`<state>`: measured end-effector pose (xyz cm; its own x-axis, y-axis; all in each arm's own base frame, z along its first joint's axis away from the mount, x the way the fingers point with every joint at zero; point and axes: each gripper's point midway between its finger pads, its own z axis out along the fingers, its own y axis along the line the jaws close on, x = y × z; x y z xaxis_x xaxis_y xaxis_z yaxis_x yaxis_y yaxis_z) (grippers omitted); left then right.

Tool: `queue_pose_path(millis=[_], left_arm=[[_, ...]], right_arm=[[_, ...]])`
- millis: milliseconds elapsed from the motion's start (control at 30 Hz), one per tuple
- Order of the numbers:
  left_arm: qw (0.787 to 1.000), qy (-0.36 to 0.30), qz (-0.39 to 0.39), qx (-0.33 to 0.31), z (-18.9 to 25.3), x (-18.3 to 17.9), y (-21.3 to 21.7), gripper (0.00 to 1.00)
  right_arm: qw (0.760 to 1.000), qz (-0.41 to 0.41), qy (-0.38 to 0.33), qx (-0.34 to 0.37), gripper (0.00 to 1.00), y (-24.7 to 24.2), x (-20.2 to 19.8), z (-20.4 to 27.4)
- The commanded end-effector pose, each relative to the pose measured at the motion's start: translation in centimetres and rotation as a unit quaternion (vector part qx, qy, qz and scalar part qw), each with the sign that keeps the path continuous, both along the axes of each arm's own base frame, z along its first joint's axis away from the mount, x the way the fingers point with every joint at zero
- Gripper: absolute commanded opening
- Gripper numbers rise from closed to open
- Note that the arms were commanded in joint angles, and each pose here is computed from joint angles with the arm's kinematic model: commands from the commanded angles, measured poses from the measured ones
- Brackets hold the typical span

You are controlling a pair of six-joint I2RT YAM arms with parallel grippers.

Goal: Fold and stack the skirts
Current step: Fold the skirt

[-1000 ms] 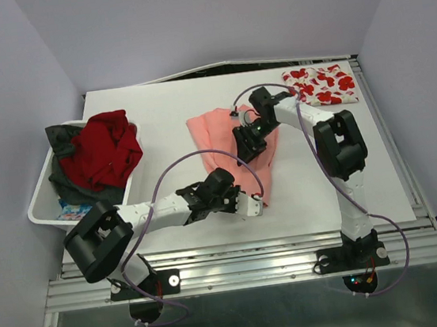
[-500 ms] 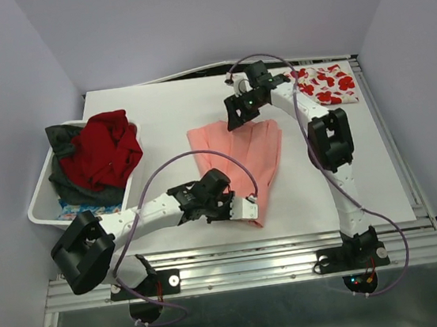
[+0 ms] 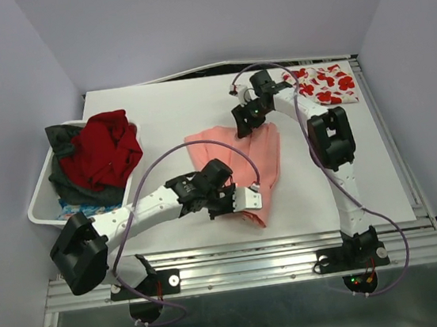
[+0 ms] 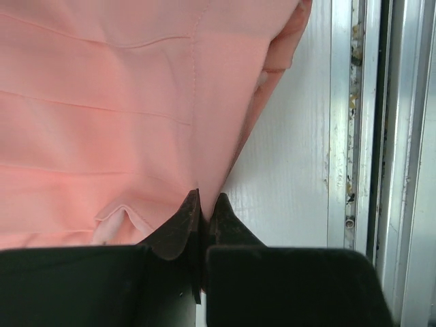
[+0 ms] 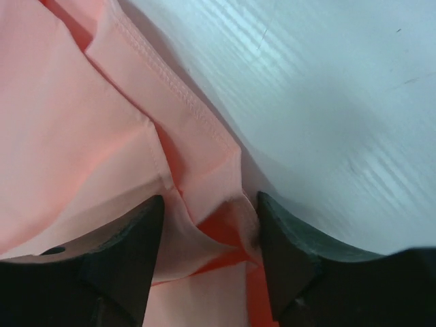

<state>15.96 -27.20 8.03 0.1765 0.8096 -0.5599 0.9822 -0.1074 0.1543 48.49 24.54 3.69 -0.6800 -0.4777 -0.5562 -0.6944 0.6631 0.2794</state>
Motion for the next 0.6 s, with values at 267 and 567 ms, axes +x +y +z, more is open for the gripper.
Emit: queue_pose_path(millis=[267, 567], left_arm=[[0.994, 0.030, 0.059, -0.089, 9.7, 3.2, -2.5, 0.00], [0.987, 0.057, 0.127, -0.083, 9.2, 9.9, -0.9, 0.00]], right_arm=[[0.987, 0.125, 0.101, -0.004, 0.24, 3.6, -12.6, -4.5], [0.981, 0.148, 0.121, 0.022, 0.21, 4.5, -15.9, -3.3]])
